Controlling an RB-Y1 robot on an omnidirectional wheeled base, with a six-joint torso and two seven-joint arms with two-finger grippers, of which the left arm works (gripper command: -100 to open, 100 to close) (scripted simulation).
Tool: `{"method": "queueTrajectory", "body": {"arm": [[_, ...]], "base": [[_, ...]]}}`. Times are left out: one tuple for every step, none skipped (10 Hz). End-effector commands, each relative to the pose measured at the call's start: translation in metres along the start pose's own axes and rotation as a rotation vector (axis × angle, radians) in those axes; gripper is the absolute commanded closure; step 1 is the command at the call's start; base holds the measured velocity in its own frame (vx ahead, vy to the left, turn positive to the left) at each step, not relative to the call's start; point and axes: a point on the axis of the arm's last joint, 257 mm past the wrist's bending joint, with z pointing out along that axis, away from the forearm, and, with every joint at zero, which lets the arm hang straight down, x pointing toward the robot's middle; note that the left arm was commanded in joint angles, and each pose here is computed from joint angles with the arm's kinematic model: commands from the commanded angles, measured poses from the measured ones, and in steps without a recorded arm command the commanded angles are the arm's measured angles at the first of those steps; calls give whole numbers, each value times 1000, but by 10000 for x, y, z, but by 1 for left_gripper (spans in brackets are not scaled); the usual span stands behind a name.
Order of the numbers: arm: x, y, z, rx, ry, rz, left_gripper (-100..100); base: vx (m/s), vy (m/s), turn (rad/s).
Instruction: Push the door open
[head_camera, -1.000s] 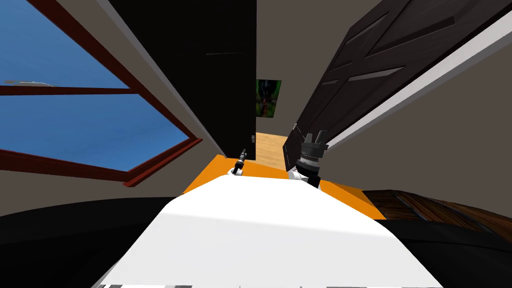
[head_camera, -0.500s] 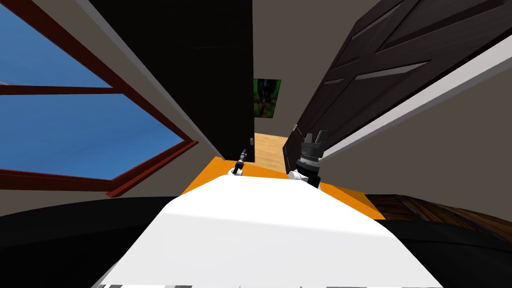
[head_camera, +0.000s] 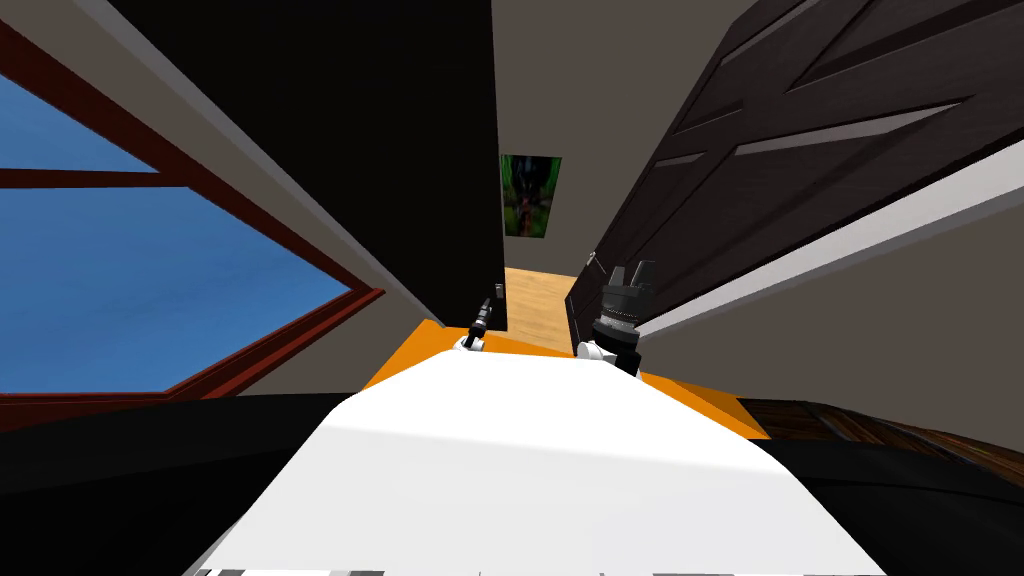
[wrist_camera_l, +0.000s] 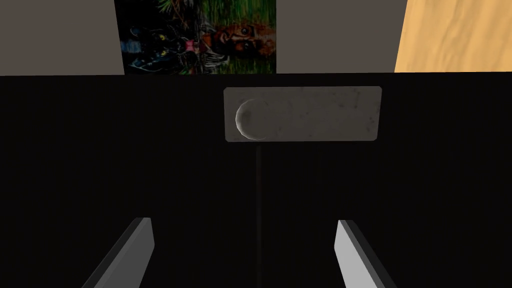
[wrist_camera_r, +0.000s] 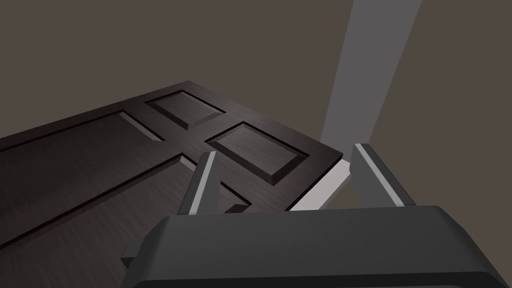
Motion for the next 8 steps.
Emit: {"method": "queueTrajectory", "body": {"arm": [[-22,8,-4,-1,-5,1,-100],[-28,11,-6,-2,-8,0,-100],[-29,14,-7,-2,-10,-1,-100],[-24,17,-8,-2,-12,-4,-100],[-16,19,-8,-3,-14,-6,-100],[-5,21,-8,-3,-16,-10,-100],[15,24,-7,-3,-18,-15,-100],[35,25,-6,-3,-19,-20,-100]], "base": [[175,-32,-25],[185,-38,-29],[209,-25,-26],[205,-34,-30],[189,-20,-24],[185,-23,-23],[195,-26,-25],[179,-11,-21]]}}
